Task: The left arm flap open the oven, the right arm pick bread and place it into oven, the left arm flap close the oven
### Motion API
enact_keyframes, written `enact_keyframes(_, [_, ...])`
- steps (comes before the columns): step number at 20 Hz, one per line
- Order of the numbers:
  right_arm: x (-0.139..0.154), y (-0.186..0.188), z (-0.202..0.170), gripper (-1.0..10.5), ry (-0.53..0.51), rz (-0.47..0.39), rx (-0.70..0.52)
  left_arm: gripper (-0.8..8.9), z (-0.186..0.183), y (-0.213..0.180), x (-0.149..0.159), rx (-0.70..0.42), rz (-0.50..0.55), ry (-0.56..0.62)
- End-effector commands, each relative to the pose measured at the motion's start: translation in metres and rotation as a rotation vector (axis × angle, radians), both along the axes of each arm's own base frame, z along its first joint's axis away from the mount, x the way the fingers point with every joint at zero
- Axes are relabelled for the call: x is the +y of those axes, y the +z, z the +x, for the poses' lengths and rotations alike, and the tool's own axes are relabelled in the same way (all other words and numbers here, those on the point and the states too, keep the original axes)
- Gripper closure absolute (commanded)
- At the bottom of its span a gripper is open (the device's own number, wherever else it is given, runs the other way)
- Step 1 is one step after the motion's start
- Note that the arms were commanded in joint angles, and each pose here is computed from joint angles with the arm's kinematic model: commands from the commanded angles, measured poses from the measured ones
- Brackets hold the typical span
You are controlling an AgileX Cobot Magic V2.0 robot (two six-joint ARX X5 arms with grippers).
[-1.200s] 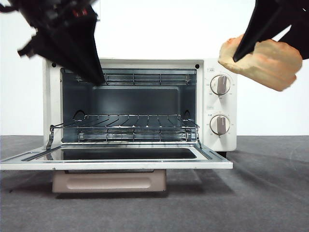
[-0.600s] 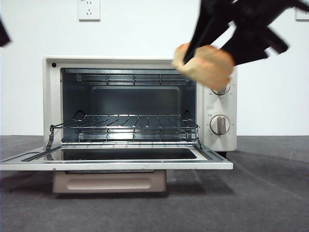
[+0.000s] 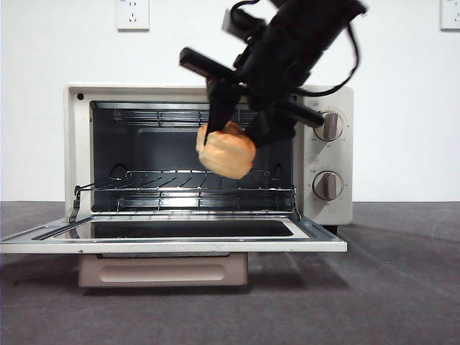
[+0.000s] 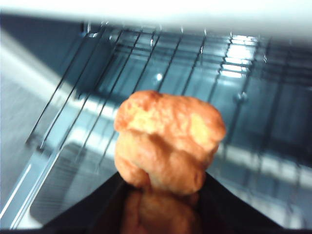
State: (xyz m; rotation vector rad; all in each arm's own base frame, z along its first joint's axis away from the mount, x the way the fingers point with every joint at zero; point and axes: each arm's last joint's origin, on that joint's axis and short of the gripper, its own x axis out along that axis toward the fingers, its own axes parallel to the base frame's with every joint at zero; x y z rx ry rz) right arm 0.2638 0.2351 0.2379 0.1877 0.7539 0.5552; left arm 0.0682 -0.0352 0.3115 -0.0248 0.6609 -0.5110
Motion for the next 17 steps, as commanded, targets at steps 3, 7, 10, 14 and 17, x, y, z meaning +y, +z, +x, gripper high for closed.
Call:
enact_keyframes(3, [0.019, -0.007, 0.019, 7.7, -0.061, 0.022, -0.053, 7.97, 0.0, 0.002, 0.0, -0.007, 0.002, -0.003])
enact_keyframes(7, [0.023, -0.019, 0.026, 7.4, -0.13, 0.003, -0.081, 7.97, 0.0, 0.001, 0.0, -0.001, 0.004, -0.003])
enact_keyframes(10, [0.024, -0.023, 0.028, 6.9, -0.134, -0.002, -0.08, 7.97, 0.0, 0.001, 0.0, -0.001, 0.004, -0.003])
enact_keyframes(14, [0.024, -0.025, 0.028, 6.3, -0.133, -0.006, -0.077, 7.97, 0.0, 0.001, 0.0, -0.001, 0.005, -0.003])
enact_keyframes(17, [0.024, -0.023, 0.028, 5.4, -0.132, -0.001, -0.081, 7.97, 0.0, 0.001, 0.0, -0.001, 0.005, -0.003])
